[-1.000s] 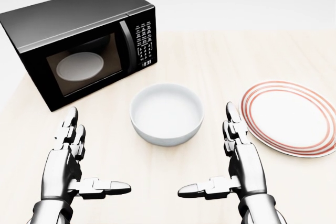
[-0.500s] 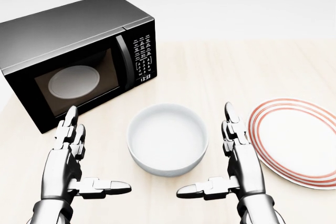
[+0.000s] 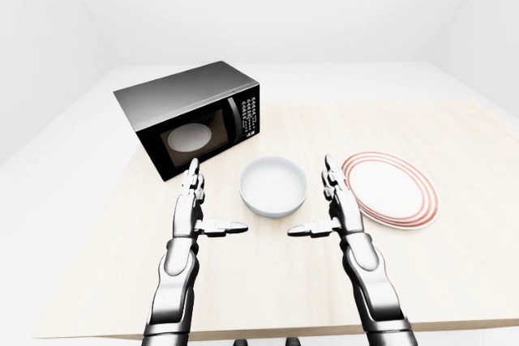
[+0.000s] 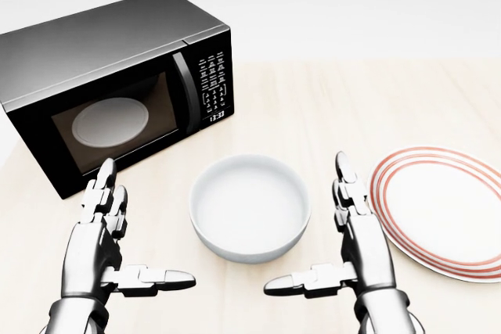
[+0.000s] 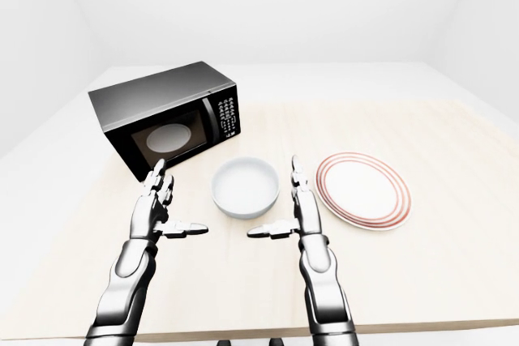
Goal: Pick up the white bowl and put it on the plate.
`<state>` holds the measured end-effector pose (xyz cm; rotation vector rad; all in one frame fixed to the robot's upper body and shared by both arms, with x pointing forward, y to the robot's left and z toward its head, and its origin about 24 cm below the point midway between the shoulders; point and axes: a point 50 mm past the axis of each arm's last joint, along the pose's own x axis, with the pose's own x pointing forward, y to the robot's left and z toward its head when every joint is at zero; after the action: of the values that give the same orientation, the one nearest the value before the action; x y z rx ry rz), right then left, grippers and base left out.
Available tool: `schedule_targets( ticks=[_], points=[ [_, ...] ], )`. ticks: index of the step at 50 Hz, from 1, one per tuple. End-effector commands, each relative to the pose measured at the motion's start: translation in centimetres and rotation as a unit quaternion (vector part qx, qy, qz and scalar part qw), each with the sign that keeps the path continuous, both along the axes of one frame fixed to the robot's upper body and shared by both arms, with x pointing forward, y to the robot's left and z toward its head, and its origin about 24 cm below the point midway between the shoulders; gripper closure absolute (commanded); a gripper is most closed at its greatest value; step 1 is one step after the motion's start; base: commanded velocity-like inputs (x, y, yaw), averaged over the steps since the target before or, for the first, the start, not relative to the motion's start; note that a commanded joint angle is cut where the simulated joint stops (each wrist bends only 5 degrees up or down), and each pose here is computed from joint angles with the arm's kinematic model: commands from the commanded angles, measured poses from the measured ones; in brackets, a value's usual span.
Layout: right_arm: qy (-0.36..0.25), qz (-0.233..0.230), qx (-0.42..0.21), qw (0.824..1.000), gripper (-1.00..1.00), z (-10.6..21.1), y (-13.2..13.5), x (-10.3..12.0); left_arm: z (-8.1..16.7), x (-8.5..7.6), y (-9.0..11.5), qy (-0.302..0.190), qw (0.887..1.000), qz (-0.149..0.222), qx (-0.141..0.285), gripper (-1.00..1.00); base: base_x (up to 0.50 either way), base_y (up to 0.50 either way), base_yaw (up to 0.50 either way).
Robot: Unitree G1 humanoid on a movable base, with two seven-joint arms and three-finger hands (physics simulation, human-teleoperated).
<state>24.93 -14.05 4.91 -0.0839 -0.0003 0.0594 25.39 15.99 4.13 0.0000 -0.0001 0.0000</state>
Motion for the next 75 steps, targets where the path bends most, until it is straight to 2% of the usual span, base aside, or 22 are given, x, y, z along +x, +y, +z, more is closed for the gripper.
schedule_targets(
  ticks=[1,3,9,15,26,27,28,48,75],
  points=[
    [-0.005,-0.006,-0.034,0.999,-1.00,0.2,-0.3,0.1,0.0,0.0,0.0,0.000,1.000,0.000,0.000,-1.00,0.00,0.00,0.00],
    [-0.015,-0.012,-0.072,0.997,-1.00,0.5,-0.4,0.1,0.0,0.0,0.0,0.000,1.000,0.000,0.000,-1.00,0.00,0.00,0.00],
    [-0.021,-0.012,-0.128,0.992,-1.00,0.6,-0.5,0.3,0.0,0.0,0.0,0.000,1.000,0.000,0.000,-1.00,0.00,0.00,0.00],
    [-0.024,-0.007,-0.204,0.979,-1.00,0.8,-0.6,0.8,0.0,0.0,0.0,0.000,1.000,0.000,0.000,-1.00,0.00,0.00,0.00],
    [-0.014,0.011,-0.279,0.960,-1.00,0.6,-0.8,1.5,0.0,0.0,0.0,0.000,1.000,0.000,0.000,-1.00,0.00,0.00,0.00],
    [-0.040,0.049,-0.440,0.896,-1.00,2.3,0.0,2.7,0.0,0.0,0.0,0.000,1.000,0.000,0.000,-1.00,0.00,0.00,0.00],
    [-0.035,0.048,-0.451,0.891,-1.00,2.3,0.0,2.8,0.0,0.0,0.0,0.000,1.000,0.000,0.000,-1.00,0.00,0.00,0.00],
    [-0.029,0.048,-0.482,0.875,-1.00,2.9,0.4,3.3,0.0,0.0,0.0,0.000,1.000,0.000,0.000,-1.00,0.00,0.00,0.00],
    [-0.023,0.102,-0.522,0.847,-1.00,2.0,2.5,3.6,0.0,0.0,0.0,0.000,1.000,0.000,0.000,-1.00,0.00,0.00,0.00]
  ],
)
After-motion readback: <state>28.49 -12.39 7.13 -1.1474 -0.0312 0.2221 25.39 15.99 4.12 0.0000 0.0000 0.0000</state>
